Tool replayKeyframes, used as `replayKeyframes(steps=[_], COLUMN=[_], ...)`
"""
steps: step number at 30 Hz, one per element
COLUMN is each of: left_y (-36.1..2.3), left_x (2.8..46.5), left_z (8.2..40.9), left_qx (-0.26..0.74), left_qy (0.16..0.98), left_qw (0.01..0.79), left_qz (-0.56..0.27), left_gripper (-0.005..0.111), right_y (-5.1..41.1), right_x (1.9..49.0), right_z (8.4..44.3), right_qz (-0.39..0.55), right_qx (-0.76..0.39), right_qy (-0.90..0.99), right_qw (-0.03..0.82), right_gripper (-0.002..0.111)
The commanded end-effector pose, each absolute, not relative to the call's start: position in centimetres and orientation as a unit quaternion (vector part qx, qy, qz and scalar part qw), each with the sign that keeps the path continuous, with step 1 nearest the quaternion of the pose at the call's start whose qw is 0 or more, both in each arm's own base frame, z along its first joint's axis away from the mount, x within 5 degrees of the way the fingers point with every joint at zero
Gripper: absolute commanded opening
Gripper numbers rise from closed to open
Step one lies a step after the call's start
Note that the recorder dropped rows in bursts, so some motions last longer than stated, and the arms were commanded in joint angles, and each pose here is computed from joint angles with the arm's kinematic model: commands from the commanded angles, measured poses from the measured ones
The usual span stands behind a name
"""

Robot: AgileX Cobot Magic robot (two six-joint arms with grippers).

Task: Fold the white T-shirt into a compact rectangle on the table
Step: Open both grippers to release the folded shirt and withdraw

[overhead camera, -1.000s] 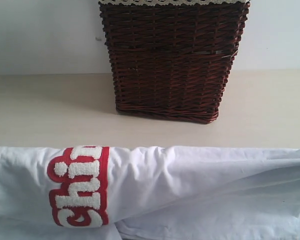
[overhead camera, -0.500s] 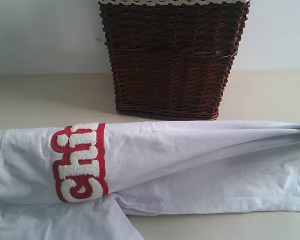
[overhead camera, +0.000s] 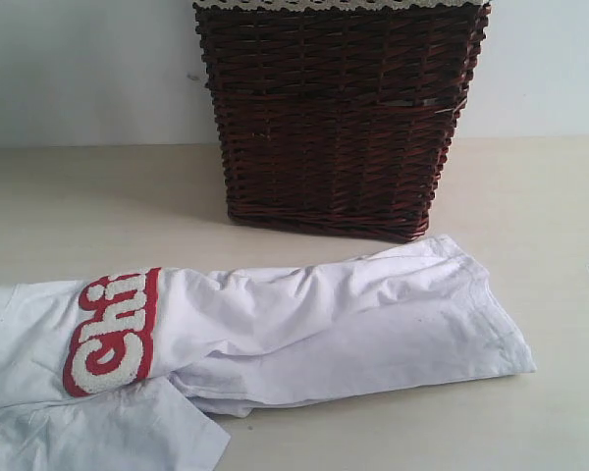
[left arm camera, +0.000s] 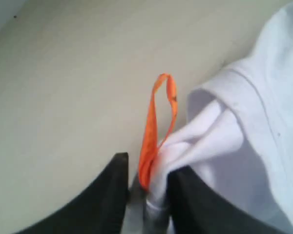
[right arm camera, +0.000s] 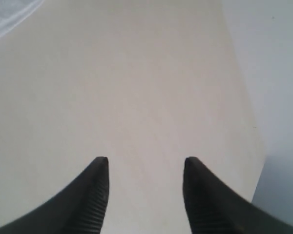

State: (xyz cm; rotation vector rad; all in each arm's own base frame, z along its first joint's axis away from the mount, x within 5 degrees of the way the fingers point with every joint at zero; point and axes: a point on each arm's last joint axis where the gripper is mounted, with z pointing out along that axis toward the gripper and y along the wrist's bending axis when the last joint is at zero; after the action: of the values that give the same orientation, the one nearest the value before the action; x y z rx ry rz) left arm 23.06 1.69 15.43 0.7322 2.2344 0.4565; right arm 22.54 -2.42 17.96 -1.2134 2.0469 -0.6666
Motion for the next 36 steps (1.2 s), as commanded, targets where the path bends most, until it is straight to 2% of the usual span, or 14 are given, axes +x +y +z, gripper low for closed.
replayKeyframes(steps=[1, 4, 6, 11, 14, 16, 20, 22, 24, 27, 30, 33, 35, 36], left_y=[1.9, 2.0, 2.1, 2.1, 2.1, 1.8, 1.5, 1.3, 1.1, 1.0, 0.8, 0.3, -0.1, -0.3], left_x=[23.6, 23.8, 23.9, 24.1, 23.9, 23.3, 21.2, 19.9, 18.3, 15.4, 12.4, 9.8, 8.2, 7.6], left_z=[15.7, 16.0, 16.2, 17.2, 19.7, 21.9, 24.1, 24.4, 25.4, 28.2, 30.3, 31.2, 31.3, 31.1], left_qx=[0.279, 0.25, 0.242, 0.248, 0.249, 0.245, 0.184, 0.171, 0.165, 0.13, 0.052, 0.022, 0.038, 0.052], left_qy=[0.854, 0.853, 0.849, 0.826, 0.784, 0.756, 0.773, 0.798, 0.8, 0.766, 0.729, 0.706, 0.701, 0.705], left_qw=[0.391, 0.413, 0.423, 0.453, 0.509, 0.549, 0.573, 0.554, 0.556, 0.612, 0.676, 0.707, 0.711, 0.706], left_qz=[0.2, 0.2, 0.204, 0.225, 0.253, 0.259, 0.2, 0.167, 0.153, 0.149, 0.092, 0.044, 0.038, 0.039], left_gripper=[0.071, 0.098, 0.105, 0.105, 0.105, 0.105, 0.102, 0.097, 0.085, 0.06, 0.032, 0.011, 0.0, 0.0], right_y=[-2.6, -2.6, -2.6, -2.4, -2.1, -1.8, -1.4, -1.2, -1.1, -1.0, -0.9, -0.7, -0.3, -0.2], right_x=[22.7, 22.6, 22.4, 21.4, 20.5, 19.7, 18.5, 18.4, 18.4, 18.3, 17.6, 15.7, 13.7, 12.7], right_z=[18.4, 19.1, 19.4, 20.6, 21.0, 20.9, 20.0, 19.9, 20.0, 21.4, 24.1, 27.3, 29.3, 30.1], right_qz=[-0.272, -0.276, -0.268, -0.239, -0.217, -0.193, -0.15, -0.151, -0.166, -0.207, -0.229, -0.206, -0.174, -0.16], right_qx=[-0.45, -0.435, -0.414, -0.366, -0.36, -0.369, -0.417, -0.465, -0.509, -0.524, -0.433, -0.302, -0.229, -0.204], right_qy=[0.776, 0.777, 0.786, 0.809, 0.821, 0.834, 0.845, 0.824, 0.794, 0.76, 0.765, 0.763, 0.744, 0.73], right_qw=[0.346, 0.362, 0.373, 0.393, 0.386, 0.362, 0.301, 0.288, 0.287, 0.323, 0.418, 0.533, 0.603, 0.632], right_gripper=[0.051, 0.051, 0.051, 0.051, 0.05, 0.044, 0.019, 0.008, 0.0, 0.0, 0.0, 0.0, 0.0, 0.0])
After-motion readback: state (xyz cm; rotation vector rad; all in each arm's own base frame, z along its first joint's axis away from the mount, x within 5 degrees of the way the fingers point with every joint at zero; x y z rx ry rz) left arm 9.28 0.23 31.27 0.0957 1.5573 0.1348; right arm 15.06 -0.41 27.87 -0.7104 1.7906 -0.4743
